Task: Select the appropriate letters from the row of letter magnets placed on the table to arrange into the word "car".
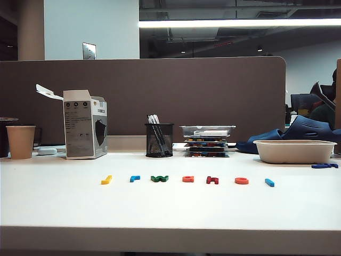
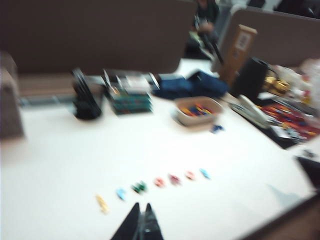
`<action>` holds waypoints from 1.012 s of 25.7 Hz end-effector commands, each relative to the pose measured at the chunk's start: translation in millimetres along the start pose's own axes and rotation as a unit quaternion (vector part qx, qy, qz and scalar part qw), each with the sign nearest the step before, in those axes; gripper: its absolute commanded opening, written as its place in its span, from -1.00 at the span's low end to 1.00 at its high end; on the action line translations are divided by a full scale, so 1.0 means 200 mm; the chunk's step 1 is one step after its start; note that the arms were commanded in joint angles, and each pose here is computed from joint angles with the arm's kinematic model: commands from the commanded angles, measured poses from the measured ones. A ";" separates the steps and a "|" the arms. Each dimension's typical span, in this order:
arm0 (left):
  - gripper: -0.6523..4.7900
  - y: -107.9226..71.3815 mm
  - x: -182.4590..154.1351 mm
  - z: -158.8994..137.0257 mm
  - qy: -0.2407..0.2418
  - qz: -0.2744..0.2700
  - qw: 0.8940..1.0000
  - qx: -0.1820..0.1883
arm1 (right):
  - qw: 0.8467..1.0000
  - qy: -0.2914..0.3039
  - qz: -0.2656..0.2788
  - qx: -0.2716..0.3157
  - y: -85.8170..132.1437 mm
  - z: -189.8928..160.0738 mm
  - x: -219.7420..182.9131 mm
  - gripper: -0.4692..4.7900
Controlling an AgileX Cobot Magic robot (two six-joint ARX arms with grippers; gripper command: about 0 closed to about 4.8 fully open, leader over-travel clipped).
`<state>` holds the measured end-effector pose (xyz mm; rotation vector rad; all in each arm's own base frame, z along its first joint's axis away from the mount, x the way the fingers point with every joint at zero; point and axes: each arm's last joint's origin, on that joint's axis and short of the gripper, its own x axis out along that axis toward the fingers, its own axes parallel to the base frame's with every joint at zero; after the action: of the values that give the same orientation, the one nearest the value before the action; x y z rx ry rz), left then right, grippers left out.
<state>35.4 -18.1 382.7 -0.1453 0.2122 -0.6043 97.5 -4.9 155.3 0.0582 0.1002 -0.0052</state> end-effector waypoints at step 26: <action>-0.78 -0.33 0.56 0.29 0.396 -0.052 0.896 -0.194 | 1.000 -0.012 -0.003 -0.002 0.00 0.01 0.00 -0.82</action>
<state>102.1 -121.1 432.1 -0.2744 1.1867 -0.7374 97.5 -5.1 155.1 0.0584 0.1020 -0.0080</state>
